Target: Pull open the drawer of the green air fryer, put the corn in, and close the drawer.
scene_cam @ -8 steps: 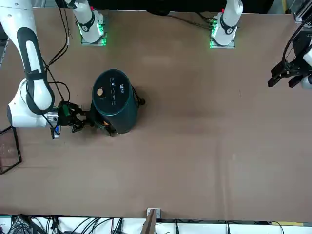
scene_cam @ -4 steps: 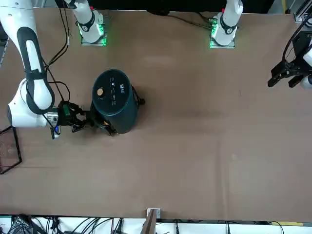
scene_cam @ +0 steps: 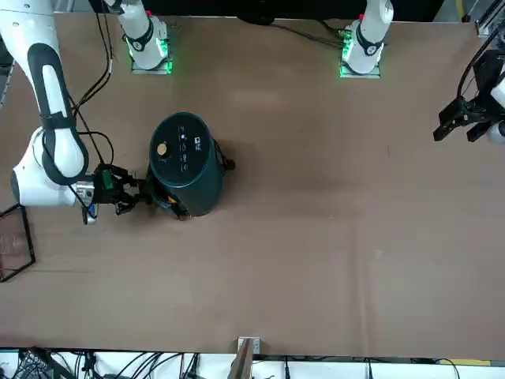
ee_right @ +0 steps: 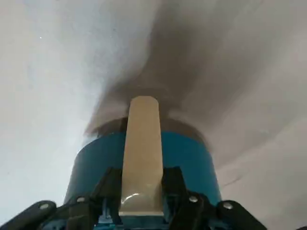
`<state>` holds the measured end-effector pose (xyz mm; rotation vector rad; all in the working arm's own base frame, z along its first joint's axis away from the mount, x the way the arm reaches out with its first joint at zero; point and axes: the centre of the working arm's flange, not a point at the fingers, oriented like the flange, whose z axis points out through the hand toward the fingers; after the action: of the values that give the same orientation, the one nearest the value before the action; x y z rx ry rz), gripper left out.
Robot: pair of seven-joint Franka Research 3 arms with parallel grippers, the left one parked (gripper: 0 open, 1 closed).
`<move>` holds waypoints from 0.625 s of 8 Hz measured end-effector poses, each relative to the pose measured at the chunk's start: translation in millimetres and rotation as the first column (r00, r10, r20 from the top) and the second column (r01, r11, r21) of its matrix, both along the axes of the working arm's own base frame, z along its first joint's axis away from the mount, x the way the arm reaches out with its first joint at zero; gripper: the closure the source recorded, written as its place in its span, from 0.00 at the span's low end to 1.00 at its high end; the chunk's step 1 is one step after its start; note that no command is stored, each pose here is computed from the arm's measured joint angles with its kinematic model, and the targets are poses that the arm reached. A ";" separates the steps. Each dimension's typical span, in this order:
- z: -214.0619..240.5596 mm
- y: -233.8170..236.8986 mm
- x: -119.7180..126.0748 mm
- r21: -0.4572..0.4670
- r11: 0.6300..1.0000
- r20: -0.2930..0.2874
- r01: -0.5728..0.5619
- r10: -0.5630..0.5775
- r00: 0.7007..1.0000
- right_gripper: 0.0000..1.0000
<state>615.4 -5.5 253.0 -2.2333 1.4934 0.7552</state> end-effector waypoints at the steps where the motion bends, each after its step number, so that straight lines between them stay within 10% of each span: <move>1: 0.0 -0.2 -0.2 0.000 1.000 -0.008 0.010 -0.010 1.000 0.54; 5: -1.0 -2.2 -1.3 0.002 0.999 -0.024 0.034 -0.034 0.999 0.54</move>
<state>614.1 -7.6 252.0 -2.1984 1.5373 0.7761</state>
